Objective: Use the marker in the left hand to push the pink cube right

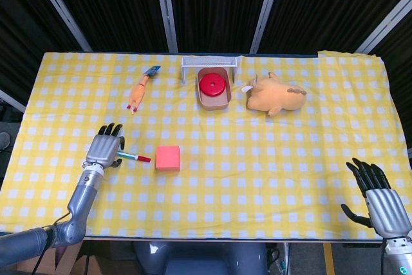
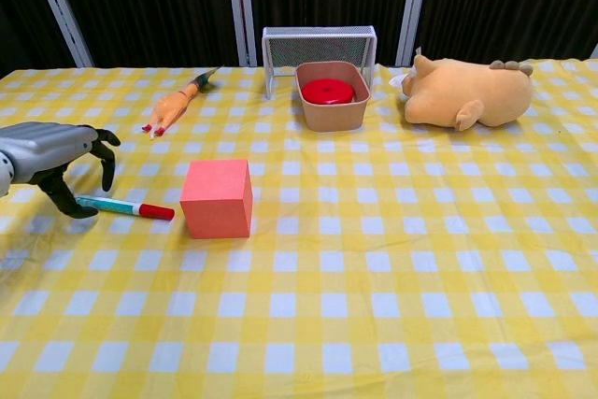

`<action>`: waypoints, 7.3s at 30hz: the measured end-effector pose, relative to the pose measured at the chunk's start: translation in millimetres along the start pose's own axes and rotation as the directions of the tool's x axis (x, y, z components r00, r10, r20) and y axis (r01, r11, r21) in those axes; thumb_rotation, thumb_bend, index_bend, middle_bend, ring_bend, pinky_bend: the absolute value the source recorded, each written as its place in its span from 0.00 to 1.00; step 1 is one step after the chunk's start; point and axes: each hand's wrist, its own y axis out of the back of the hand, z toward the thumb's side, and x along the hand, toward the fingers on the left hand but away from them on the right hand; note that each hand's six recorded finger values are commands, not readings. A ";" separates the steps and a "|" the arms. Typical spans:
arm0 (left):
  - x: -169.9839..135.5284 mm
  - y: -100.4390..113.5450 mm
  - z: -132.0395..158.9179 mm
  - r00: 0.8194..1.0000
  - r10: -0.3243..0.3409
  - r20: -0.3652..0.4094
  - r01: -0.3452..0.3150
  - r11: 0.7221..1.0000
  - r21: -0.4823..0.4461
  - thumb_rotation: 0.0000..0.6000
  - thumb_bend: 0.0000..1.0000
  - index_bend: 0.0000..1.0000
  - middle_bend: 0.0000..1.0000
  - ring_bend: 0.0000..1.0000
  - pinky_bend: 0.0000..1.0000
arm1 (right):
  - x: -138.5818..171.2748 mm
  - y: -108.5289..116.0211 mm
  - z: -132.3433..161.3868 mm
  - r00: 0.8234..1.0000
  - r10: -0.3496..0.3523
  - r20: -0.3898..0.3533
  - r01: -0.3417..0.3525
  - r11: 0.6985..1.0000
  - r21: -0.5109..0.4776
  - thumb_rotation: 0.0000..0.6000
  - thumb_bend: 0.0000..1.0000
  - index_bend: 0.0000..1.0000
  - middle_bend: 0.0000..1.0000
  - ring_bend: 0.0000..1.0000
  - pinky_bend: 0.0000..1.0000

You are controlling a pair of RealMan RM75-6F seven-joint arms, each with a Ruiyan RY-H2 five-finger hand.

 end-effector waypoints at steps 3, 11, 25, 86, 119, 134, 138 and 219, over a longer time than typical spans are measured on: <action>3.0 -1.3 4.7 1.000 -0.002 0.003 0.002 1.000 0.005 1.00 0.32 0.48 0.06 0.00 0.09 | 0.0 0.2 -0.1 1.000 0.001 0.001 -0.001 1.000 -0.003 1.00 0.32 0.00 0.00 0.00 0.00; 6.8 -6.1 10.4 1.000 -0.018 0.006 0.018 1.000 0.022 1.00 0.35 0.51 0.06 0.00 0.09 | 0.0 0.7 -0.5 1.000 -0.001 0.002 0.001 1.000 -0.005 1.00 0.32 0.00 0.00 0.00 0.00; 2.6 -3.9 11.1 0.999 -0.029 -0.013 0.029 0.999 -0.029 1.00 0.43 0.65 0.09 0.00 0.09 | 0.1 1.2 -0.1 1.000 -0.004 0.002 0.004 1.000 -0.011 1.00 0.32 0.00 0.00 0.00 0.00; 11.7 27.2 133.2 0.998 -0.061 -0.021 0.058 0.990 -0.125 1.00 0.45 0.68 0.11 0.00 0.09 | 0.5 3.0 0.9 1.000 -0.005 -0.006 0.005 0.999 -0.037 1.00 0.32 0.00 0.00 0.00 0.00; 15.1 40.6 209.6 0.996 -0.043 0.072 0.051 0.993 -0.106 1.00 0.45 0.68 0.12 0.00 0.09 | 0.2 2.3 0.7 1.000 0.001 -0.006 -0.001 0.999 -0.042 1.00 0.32 0.00 0.00 0.00 0.00; 10.5 43.6 214.7 0.997 -0.047 0.066 0.051 0.996 -0.067 1.00 0.45 0.69 0.11 0.00 0.09 | 0.4 3.0 1.4 1.000 -0.004 -0.008 0.003 0.999 -0.044 1.00 0.32 0.00 0.00 0.00 0.00; 10.8 45.2 216.3 0.997 -0.049 0.061 0.052 0.997 -0.061 1.00 0.45 0.69 0.11 0.00 0.09 | 0.3 3.1 1.0 1.000 -0.004 -0.005 0.003 0.999 -0.044 1.00 0.32 0.00 0.00 0.00 0.00; -11.5 43.1 97.2 0.996 -0.081 -0.039 0.079 0.995 -0.055 1.00 0.45 0.63 0.10 0.00 0.09 | 0.8 2.1 -1.6 1.000 0.011 0.013 -0.010 0.999 -0.045 1.00 0.32 0.00 0.00 0.00 0.00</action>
